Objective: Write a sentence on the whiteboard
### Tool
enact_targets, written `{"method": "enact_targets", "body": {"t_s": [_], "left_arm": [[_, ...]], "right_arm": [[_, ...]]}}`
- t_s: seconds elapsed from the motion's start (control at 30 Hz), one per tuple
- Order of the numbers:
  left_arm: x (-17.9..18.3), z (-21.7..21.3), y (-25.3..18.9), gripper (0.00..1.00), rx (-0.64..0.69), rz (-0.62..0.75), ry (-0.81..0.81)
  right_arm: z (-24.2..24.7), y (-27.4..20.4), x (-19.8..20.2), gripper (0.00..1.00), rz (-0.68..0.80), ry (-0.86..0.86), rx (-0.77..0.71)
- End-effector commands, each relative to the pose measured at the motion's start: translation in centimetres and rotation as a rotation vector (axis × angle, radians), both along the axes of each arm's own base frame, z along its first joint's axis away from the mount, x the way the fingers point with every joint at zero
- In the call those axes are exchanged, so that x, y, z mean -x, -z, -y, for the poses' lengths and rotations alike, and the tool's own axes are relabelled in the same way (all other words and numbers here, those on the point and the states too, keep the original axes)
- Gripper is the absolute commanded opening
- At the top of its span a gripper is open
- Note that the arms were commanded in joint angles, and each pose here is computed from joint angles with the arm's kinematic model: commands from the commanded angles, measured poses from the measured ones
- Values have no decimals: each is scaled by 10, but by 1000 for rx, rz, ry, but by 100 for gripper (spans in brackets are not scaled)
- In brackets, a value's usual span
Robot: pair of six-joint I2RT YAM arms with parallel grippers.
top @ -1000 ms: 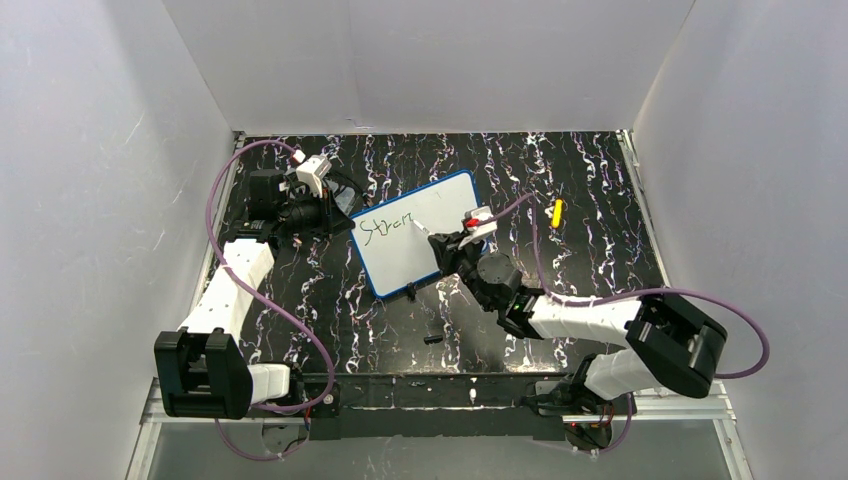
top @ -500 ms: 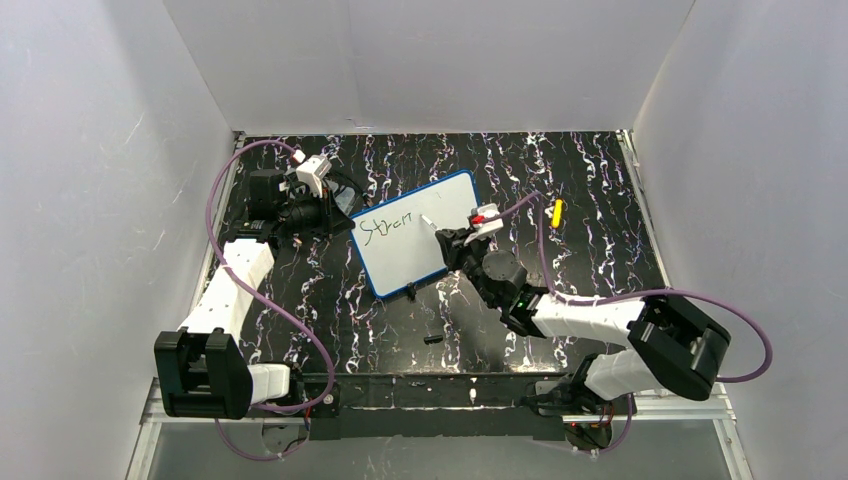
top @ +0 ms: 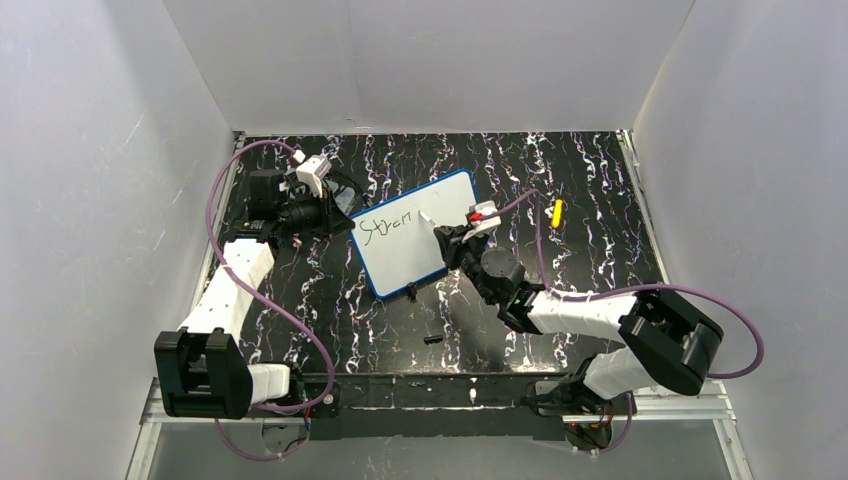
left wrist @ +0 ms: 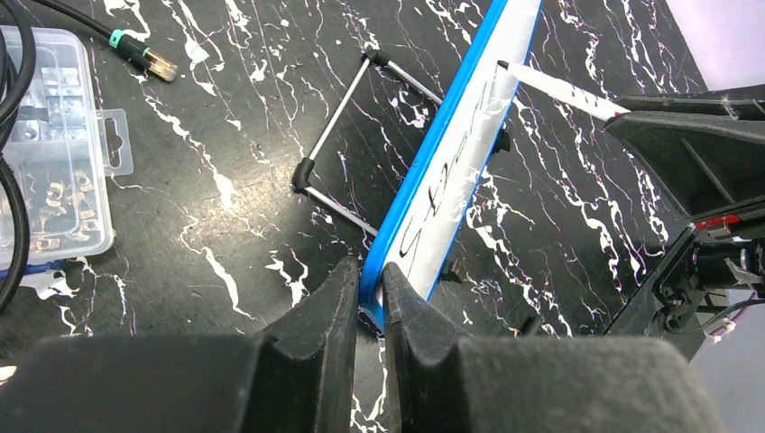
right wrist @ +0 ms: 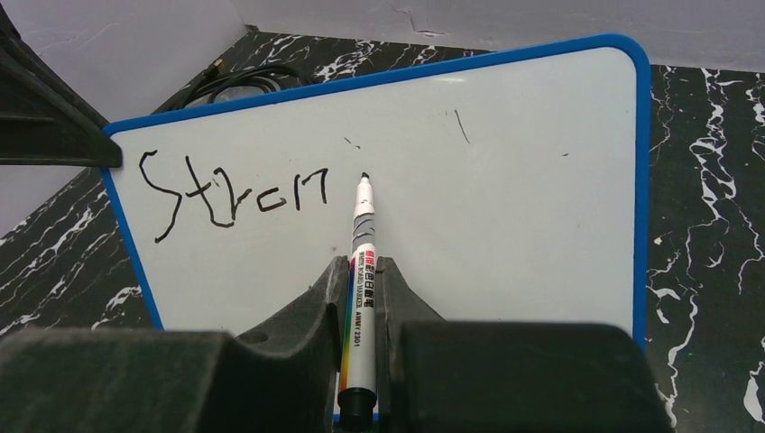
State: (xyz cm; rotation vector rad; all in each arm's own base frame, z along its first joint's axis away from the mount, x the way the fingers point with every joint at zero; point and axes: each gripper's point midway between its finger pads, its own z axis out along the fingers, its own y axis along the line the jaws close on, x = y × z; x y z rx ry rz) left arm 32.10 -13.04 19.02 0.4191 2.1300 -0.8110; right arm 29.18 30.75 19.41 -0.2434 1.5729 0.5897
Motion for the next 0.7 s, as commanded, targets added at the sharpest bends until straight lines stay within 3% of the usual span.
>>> {"method": "enact_targets", "body": {"t_s": [0.0,0.67], "left_arm": [[8,2,-5,0,6,9,21],[8,2,-5,0,6,7,21]], "right_arm": [[-10,-32,-7,1,69,-9,-68],[-4,2,9,1,-12,-52,-45]]}}
